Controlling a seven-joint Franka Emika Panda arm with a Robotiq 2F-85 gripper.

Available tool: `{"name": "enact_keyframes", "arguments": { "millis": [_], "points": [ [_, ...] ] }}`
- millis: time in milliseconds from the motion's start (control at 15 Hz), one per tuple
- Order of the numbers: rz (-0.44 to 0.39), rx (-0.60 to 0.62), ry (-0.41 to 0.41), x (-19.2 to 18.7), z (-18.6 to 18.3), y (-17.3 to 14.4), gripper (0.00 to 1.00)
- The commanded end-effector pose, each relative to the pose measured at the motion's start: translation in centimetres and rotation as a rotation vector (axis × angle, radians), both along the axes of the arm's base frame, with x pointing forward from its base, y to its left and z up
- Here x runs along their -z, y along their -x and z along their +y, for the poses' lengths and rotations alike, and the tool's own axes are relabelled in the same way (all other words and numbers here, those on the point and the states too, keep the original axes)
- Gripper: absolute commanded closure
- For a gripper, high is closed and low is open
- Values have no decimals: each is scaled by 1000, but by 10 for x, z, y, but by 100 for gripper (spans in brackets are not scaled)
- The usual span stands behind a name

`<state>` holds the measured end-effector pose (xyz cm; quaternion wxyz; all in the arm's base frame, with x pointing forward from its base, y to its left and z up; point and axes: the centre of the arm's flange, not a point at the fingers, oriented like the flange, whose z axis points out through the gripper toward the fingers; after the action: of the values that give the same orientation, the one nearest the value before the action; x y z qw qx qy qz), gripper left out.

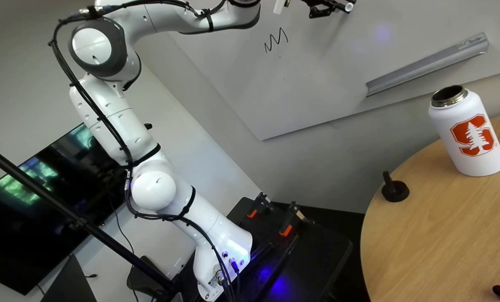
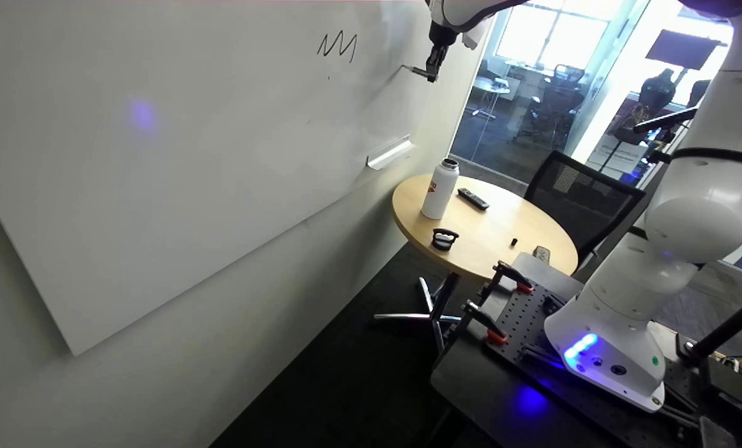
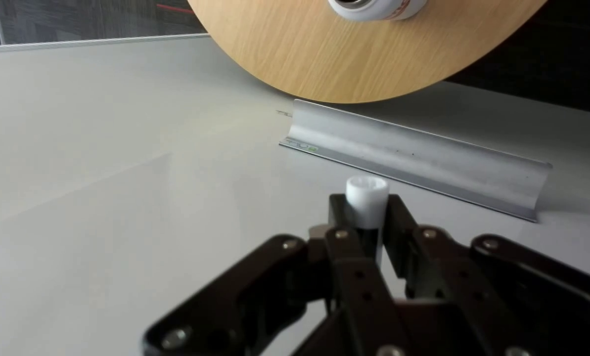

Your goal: Use the marker to write on the board

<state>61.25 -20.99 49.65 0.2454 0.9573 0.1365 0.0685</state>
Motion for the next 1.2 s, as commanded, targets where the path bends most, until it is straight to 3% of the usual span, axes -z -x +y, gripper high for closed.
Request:
{"name": "enact_keyframes", "arguments": {
  "millis": [0,333,800,1133],
  "points": [
    [-23,19,15,-23,-4,-10,91],
    [-49,45,26,-42,-16,-10,91],
    [40,48,18,2,-18,-18,91],
    [13,68,19,-2,-30,-20,91]
  ]
}}
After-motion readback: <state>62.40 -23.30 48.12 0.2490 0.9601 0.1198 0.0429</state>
